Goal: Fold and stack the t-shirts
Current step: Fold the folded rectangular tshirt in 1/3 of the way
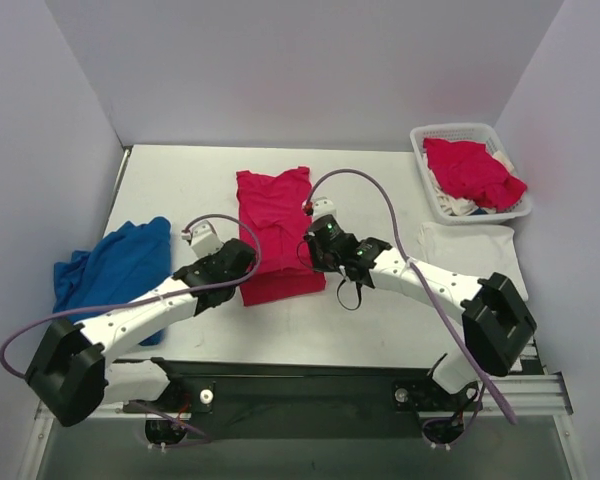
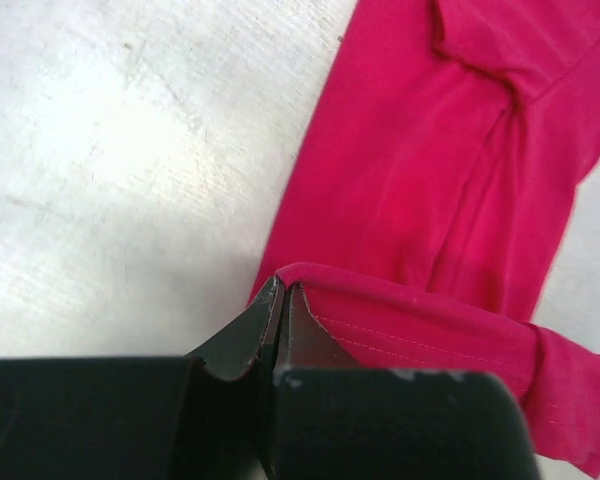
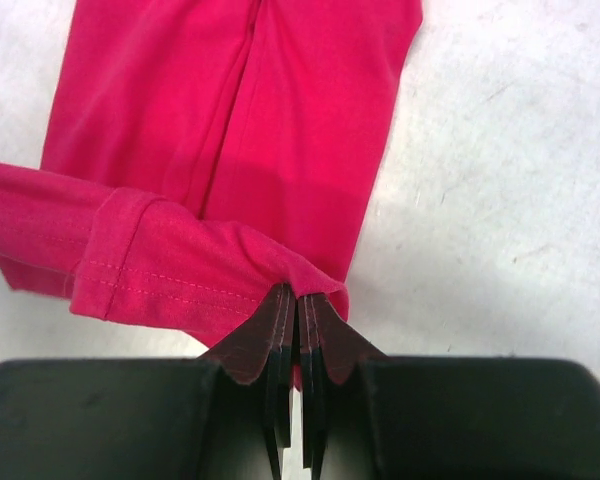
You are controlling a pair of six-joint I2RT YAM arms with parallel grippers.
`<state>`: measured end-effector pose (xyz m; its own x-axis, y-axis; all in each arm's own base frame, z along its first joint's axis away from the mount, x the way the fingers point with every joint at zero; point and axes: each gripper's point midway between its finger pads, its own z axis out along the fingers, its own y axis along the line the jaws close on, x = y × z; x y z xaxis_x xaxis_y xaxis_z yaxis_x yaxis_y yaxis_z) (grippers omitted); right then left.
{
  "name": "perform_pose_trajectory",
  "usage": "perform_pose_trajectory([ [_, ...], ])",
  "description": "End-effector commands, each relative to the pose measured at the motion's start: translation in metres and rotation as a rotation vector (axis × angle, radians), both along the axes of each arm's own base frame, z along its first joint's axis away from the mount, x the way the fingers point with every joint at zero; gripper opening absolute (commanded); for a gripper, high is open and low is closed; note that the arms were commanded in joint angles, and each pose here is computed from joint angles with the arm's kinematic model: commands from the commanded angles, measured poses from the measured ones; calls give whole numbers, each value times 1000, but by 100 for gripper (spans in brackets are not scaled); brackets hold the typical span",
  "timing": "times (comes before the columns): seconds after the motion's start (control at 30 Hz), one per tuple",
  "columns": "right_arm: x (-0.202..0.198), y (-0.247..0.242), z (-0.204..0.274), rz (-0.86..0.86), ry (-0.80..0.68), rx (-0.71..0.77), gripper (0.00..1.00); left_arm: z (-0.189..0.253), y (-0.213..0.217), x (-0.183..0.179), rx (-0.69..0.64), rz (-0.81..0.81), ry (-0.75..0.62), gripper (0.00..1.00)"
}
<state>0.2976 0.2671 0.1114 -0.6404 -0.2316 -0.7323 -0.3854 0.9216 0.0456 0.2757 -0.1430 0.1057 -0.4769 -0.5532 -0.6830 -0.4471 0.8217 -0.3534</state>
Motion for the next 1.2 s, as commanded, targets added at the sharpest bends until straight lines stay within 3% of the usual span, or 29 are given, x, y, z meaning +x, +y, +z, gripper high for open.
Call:
perform_pose_trajectory([
  [0.0, 30, 0, 5, -23, -25, -1, 0, 13, -13, 38, 19, -87, -54, 0],
  [0.4, 95, 6, -16, -67, 24, 22, 0, 2, -22, 116, 30, -107, -22, 0],
  [0.8, 128, 12, -34, -99, 72, 43, 0, -9, -3, 148, 26, -53, 13, 0],
  [0.87, 136, 12, -29, -110, 65, 56, 8, -14, -4, 158, 14, -77, 6, 8],
  [0.9, 142, 13, -26, -116, 59, 66, 16, -15, -9, 162, -9, -112, -2, 17],
  [1.0, 153, 10, -24, -132, 49, 72, 24, -12, -10, 186, -40, -170, -61, 40],
  [1.17, 171, 1, -4, -164, 3, 75, 31, 11, -7, 219, -44, -200, -164, 49],
])
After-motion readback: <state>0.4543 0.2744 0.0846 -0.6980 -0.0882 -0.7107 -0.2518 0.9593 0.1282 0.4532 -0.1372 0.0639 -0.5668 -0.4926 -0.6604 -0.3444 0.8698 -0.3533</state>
